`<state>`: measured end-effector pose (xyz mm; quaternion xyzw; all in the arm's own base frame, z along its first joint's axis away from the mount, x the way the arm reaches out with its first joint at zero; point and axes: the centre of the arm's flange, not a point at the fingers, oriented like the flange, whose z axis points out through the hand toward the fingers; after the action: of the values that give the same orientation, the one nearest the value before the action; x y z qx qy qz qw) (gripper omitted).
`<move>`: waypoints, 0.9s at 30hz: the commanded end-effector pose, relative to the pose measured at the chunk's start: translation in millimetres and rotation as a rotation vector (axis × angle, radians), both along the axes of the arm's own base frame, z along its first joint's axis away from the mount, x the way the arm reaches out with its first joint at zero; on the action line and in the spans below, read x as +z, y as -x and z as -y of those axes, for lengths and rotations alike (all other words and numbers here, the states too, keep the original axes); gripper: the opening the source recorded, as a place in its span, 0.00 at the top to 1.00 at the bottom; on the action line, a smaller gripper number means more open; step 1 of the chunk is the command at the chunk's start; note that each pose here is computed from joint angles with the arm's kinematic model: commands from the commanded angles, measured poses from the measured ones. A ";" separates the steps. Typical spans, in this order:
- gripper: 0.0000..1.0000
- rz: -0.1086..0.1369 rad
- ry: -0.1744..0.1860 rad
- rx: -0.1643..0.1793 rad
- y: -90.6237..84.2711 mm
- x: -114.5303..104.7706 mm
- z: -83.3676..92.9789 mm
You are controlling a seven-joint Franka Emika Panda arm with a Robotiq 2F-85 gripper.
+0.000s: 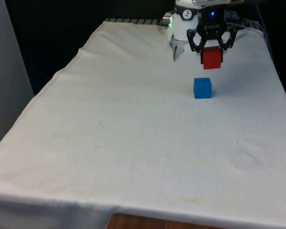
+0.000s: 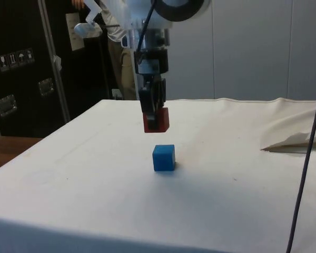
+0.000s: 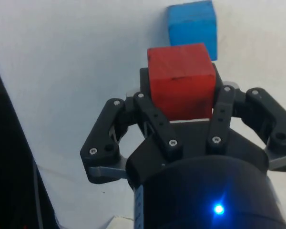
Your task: Stack the two cubes.
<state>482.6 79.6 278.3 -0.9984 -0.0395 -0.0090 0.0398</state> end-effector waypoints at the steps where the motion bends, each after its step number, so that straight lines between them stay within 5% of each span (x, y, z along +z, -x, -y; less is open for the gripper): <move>1: 1.00 0.005 0.011 -0.005 -1.1 -1.3 -1.8; 27: 1.00 -0.014 0.002 -0.015 0.0 -19.8 -4.0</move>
<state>481.7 83.7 259.1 -0.9986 -0.0352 0.0009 0.0392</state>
